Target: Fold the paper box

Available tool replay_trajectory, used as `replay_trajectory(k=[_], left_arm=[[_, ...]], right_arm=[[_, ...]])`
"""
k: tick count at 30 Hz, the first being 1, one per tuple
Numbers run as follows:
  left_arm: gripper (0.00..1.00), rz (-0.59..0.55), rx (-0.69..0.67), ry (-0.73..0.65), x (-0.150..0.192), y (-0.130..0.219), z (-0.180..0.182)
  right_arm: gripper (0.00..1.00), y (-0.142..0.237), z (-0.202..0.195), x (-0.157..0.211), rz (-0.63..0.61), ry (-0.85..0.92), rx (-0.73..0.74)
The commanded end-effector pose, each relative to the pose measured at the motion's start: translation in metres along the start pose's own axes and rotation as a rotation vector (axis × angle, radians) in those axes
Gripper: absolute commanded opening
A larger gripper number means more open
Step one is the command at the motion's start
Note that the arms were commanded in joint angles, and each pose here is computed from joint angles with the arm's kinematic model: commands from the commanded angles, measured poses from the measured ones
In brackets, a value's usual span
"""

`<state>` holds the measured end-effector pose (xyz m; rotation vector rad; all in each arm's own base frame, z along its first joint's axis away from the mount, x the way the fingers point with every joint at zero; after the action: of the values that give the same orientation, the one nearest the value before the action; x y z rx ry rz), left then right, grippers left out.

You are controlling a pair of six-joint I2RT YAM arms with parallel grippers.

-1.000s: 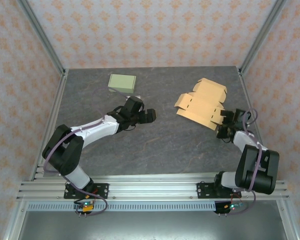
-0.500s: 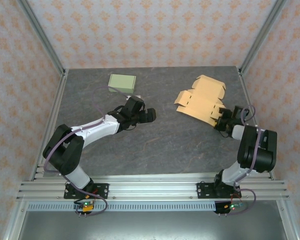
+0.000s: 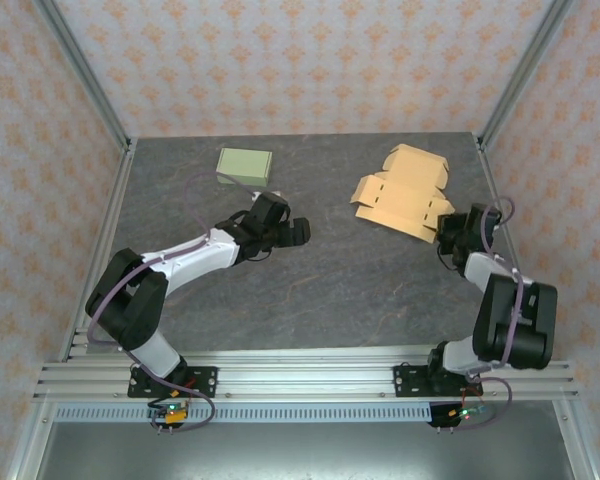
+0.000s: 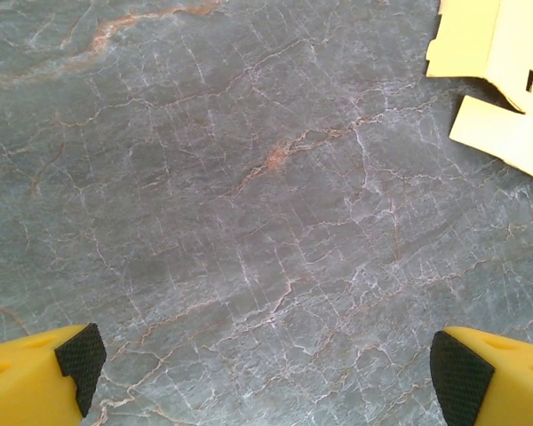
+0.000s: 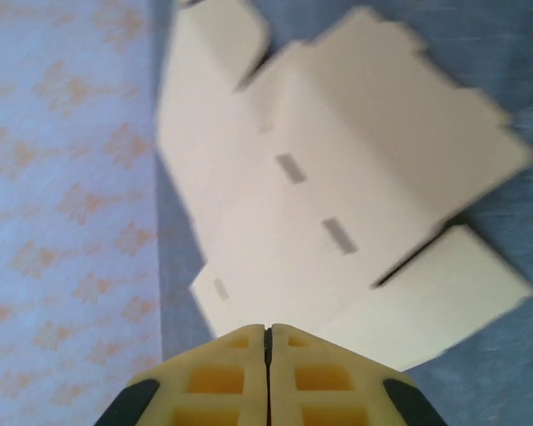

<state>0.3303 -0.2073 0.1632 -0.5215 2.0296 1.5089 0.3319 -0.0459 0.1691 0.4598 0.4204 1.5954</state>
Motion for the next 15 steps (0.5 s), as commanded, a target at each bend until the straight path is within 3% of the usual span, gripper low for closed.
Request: replay_trajectory(k=[1,4,7,8,10,15], left_arm=[[0.97,-0.060,-0.010,-0.025,-0.018,0.020,-0.006],[0.98,-0.079,-0.008,-0.020,-0.022,0.026,-0.007],[0.98,-0.084,0.013,-0.026,-0.023,0.025,-0.009],[0.99,-0.083,0.027,-0.039,-0.025,0.022,-0.011],[1.00,-0.064,0.063,-0.074,-0.030,0.012,-0.018],[1.00,-0.009,0.243,-0.050,-0.059,-0.021,-0.049]], right_arm=[[0.06,0.026,0.033,0.010,-0.075,0.275,-0.013],[0.08,0.043,0.039,0.012,-0.163,0.360,0.064],[0.44,0.042,0.030,0.013,-0.138,0.328,0.121],[0.51,0.039,0.027,0.013,-0.120,0.314,0.147],[0.62,0.033,0.024,0.011,-0.104,0.325,0.193],[0.76,0.004,0.033,-0.013,-0.122,0.433,0.256]])
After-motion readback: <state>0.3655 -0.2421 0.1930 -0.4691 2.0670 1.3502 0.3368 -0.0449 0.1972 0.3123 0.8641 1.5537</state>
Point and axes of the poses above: each hand's point on the last joint's axis, 136 mm out from that joint toward the fingers, its own y axis back along the fingers, its own z axis along the line the jaws close on, x = y × z, the point moved 7 cm from there along y, back along the fingers, and after that the axes turned 13 degrees about -y, right-handed, at the moved point
